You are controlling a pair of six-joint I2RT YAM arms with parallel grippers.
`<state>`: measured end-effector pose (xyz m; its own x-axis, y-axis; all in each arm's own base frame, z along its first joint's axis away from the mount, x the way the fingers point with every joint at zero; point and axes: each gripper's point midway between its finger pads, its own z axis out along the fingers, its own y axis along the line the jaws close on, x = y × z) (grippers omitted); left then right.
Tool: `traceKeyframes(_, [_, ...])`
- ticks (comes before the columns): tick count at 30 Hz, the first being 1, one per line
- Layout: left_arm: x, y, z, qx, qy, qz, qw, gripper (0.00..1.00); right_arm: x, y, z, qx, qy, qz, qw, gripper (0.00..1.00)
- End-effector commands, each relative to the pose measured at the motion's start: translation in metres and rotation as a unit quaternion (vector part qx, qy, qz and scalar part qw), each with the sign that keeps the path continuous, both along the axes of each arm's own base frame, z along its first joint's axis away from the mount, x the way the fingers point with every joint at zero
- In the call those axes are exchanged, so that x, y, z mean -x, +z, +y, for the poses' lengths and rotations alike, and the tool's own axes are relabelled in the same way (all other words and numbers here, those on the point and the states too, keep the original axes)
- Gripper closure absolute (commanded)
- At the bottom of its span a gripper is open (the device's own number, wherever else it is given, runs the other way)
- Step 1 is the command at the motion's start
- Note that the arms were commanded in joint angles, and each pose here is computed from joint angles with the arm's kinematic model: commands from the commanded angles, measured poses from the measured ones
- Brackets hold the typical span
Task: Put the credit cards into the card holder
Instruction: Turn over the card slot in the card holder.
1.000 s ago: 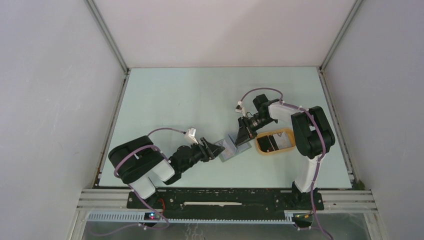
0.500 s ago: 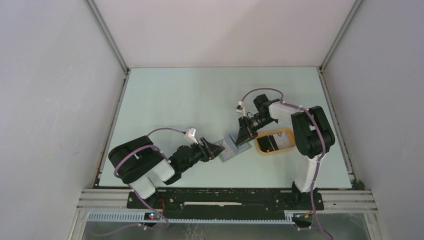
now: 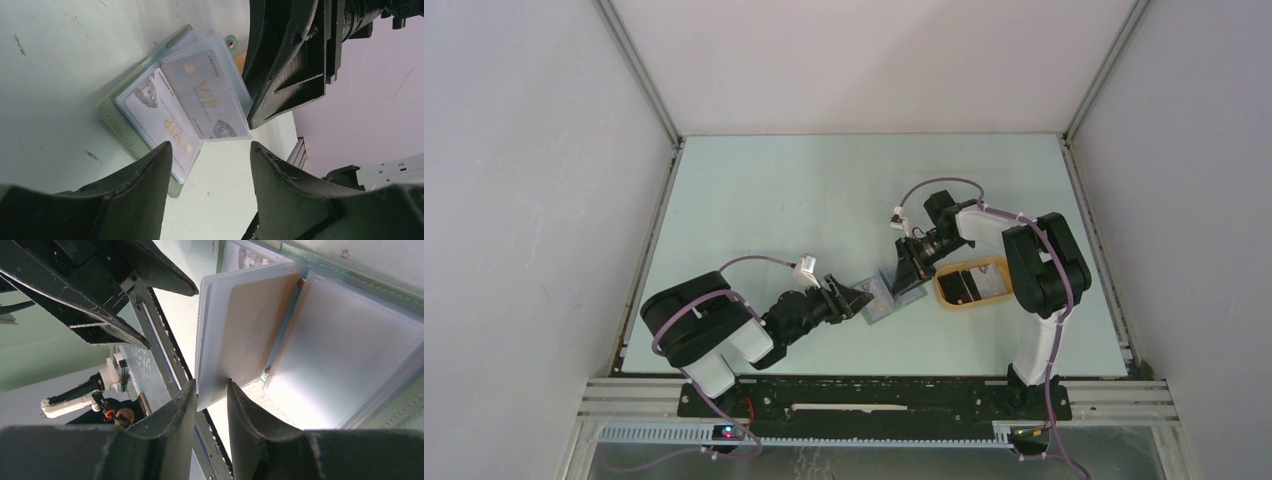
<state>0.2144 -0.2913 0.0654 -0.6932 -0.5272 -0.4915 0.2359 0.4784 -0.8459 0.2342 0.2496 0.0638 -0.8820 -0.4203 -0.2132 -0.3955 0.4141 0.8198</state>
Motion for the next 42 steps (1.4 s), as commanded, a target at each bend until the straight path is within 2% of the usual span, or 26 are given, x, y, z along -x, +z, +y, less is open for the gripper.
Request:
traceKeyframes(1, [-0.006, 0.022, -0.007, 0.033, -0.002, -0.023, 0.999, 0.37, -0.005, 0.005, 0.008, -0.002, 0.016, -0.030, 0.999, 0.62])
traceKeyframes(7, [-0.007, 0.022, -0.007, 0.032, -0.002, -0.023, 0.999, 0.37, -0.005, 0.005, 0.008, -0.001, 0.016, -0.030, 0.999, 0.61])
traceKeyframes(15, [-0.006, 0.021, -0.006, 0.032, -0.002, -0.022, 0.999, 0.36, -0.010, 0.001, 0.003, 0.015, 0.006, -0.035, 0.999, 0.64])
traceKeyframes(21, [-0.006, 0.023, -0.006, 0.036, -0.002, -0.025, 0.999, 0.37, -0.021, -0.001, -0.008, 0.042, -0.007, -0.064, 0.997, 0.65])
traceKeyframes(33, [-0.014, 0.029, -0.011, 0.040, -0.012, -0.034, 0.999, 0.43, -0.048, 0.003, -0.040, 0.116, -0.033, -0.151, 0.981, 0.63])
traceKeyframes(38, [-0.012, 0.033, -0.007, 0.033, -0.022, -0.049, 0.998, 0.44, -0.061, 0.029, -0.058, 0.128, -0.044, -0.220, 0.966, 0.61])
traceKeyframes(42, [-0.012, 0.038, 0.002, -0.008, -0.023, -0.074, 0.997, 0.44, -0.065, 0.071, -0.071, 0.112, -0.052, -0.306, 0.944, 0.61])
